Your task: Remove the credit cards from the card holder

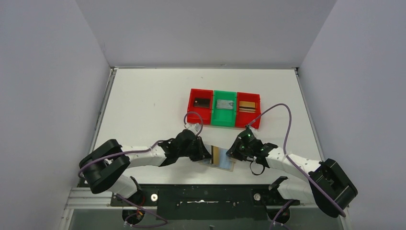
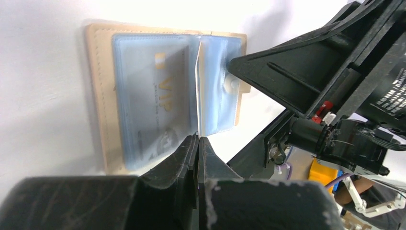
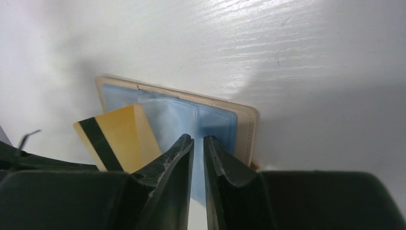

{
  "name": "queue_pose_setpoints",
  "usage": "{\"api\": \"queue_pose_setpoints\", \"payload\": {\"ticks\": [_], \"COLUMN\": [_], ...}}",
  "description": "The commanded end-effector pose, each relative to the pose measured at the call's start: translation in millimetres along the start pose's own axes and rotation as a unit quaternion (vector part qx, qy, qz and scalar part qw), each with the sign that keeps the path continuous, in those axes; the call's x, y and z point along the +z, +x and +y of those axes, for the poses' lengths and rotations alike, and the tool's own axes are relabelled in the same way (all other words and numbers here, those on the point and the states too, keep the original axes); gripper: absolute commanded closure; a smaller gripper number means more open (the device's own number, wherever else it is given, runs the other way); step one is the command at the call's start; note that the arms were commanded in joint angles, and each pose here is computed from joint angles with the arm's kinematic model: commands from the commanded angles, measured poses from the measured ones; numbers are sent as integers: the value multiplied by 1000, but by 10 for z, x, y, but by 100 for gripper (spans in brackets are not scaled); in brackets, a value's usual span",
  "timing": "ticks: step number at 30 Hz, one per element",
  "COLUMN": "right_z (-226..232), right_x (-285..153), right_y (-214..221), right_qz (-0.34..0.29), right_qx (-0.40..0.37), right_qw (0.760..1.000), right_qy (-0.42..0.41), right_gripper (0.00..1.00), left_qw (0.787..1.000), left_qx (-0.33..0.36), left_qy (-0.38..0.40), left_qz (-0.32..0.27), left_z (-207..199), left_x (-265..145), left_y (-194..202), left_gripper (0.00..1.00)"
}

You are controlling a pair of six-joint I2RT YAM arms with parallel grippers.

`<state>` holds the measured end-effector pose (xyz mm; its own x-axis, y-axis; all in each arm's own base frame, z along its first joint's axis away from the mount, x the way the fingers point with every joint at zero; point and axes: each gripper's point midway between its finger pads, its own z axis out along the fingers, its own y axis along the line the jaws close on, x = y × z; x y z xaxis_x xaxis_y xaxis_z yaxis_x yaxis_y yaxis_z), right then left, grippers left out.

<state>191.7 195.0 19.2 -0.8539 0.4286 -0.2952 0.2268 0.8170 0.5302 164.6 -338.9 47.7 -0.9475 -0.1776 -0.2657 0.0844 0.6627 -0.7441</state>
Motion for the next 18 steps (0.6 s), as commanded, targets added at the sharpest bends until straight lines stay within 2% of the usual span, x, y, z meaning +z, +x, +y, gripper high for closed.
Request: {"api": "queue_pose_setpoints", "payload": {"ticks": [1, 8, 13, 18], "right_z": [15, 269, 535, 797], "right_x": [-92, -288, -375, -240], "right_y": [-147, -317, -345, -165], "right_qz": [-32, -59, -63, -19], "right_qx": [-17, -33, -38, -57], "right_qw": [999, 997, 993, 988], "right_qy": [1, -35, -96, -145], "right_gripper": [82, 77, 66, 69], "left_qw": [999, 998, 996, 991], "left_qx": [18, 29, 36, 33], "left_qy": [-4, 3, -8, -24], "left_qz": [-40, -60, -84, -126], "left_z": [-17, -90, -123, -109], "left_x": [-197, -426, -544, -708], "left_y": [-184, -296, -403, -547], "left_gripper": [100, 100, 100, 100]}}
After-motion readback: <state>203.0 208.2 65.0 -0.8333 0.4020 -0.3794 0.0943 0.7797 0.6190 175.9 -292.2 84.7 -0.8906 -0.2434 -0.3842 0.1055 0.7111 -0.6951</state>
